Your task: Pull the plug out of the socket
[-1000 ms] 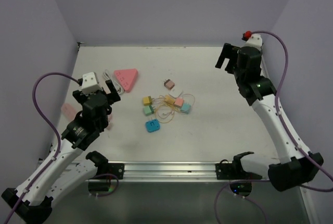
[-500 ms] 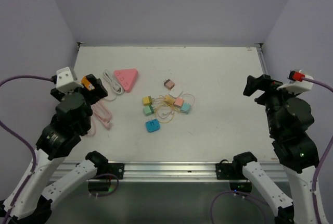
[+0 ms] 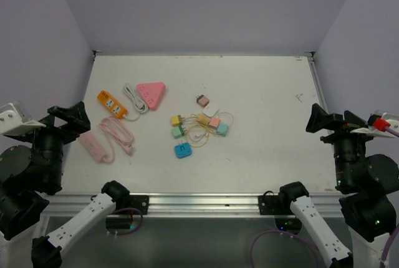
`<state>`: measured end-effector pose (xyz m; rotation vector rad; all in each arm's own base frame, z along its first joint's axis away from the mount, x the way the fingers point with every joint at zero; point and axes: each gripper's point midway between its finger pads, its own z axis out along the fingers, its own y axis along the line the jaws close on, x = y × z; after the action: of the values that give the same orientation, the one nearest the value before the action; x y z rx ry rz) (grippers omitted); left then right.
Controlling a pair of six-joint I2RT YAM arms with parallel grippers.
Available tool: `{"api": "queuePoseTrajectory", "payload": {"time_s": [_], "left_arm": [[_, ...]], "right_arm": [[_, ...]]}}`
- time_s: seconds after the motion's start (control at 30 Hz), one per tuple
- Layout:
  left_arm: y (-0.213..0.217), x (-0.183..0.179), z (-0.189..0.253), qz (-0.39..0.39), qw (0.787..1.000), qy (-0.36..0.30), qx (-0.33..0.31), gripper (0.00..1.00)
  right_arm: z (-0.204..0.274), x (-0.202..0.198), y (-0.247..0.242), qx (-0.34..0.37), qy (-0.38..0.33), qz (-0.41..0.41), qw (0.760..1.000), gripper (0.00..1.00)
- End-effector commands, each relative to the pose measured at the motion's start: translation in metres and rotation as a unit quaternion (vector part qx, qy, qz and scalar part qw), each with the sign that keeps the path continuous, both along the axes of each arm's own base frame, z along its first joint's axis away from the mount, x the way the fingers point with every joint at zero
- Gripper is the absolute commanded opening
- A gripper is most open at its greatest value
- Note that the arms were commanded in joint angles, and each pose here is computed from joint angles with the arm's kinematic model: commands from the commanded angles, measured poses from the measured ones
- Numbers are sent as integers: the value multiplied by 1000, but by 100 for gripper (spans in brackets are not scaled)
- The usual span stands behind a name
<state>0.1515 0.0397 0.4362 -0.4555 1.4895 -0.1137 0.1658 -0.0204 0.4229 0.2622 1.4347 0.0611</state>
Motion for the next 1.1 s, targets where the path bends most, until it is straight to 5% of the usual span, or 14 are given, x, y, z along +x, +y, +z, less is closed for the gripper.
{"api": "queuePoseTrajectory", "payload": {"time_s": [0.0, 0.37, 1.07], "left_arm": [[12, -15, -6, 4, 999, 13, 30, 99], [49, -44, 10, 67, 996, -53, -14, 100], [52, -43, 5, 81, 995, -55, -23, 100]], "right_arm": [[7, -7, -8, -15, -19, -15, 1000, 99], [7, -8, -9, -17, -33, -18, 999, 99], [4, 7, 0, -17, -31, -3, 999, 99]]}}
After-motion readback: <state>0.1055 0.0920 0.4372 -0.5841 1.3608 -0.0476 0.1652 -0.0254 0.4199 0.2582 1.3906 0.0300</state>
